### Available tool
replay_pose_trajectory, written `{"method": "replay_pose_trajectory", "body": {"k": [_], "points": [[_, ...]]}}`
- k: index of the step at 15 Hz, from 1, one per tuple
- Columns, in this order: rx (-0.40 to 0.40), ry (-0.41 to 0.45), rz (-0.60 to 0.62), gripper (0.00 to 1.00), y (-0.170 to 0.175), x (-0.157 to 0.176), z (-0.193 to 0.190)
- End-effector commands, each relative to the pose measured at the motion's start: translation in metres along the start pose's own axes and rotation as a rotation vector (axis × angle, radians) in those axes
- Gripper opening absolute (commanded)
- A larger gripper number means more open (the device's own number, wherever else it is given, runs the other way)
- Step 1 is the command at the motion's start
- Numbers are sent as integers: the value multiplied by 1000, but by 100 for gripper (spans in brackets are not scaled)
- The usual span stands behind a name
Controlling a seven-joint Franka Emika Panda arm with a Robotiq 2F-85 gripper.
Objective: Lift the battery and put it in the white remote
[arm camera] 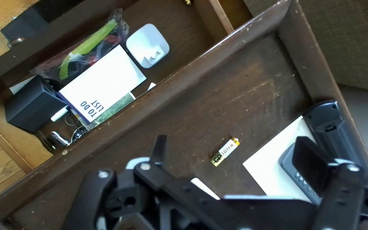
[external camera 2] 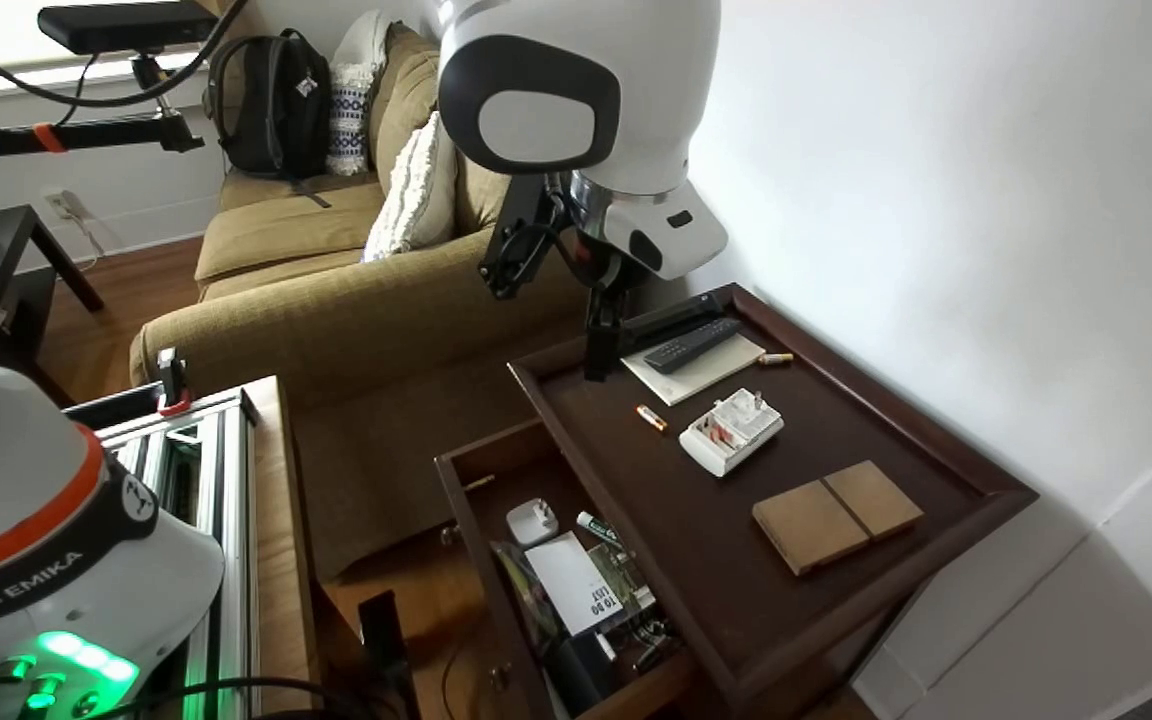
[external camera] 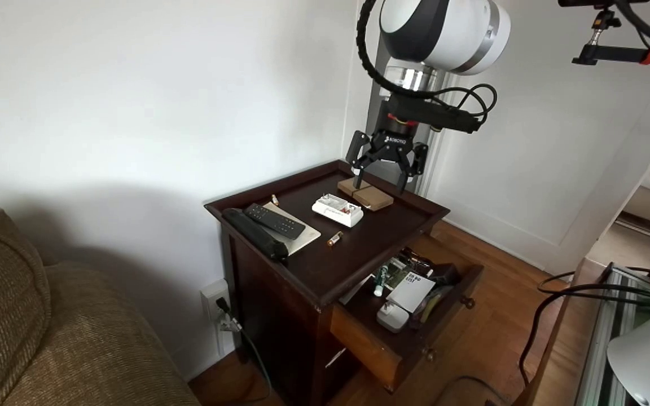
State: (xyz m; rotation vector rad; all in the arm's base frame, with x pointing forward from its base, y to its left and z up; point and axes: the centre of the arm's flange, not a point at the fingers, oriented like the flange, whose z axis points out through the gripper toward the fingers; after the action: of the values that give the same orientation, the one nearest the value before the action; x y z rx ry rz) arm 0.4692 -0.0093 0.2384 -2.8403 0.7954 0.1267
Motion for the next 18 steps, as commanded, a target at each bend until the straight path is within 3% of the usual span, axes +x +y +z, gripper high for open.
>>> {"method": "replay_pose_trajectory", "body": {"k": [1, 4, 8, 18], "points": [[-3, -3, -1, 100, -1, 2, 3], [-2, 1, -1, 100, -2, 5, 2], [66, -11, 85, 100, -10, 13, 36], [6, -2, 141, 100, -21, 54, 103]]}}
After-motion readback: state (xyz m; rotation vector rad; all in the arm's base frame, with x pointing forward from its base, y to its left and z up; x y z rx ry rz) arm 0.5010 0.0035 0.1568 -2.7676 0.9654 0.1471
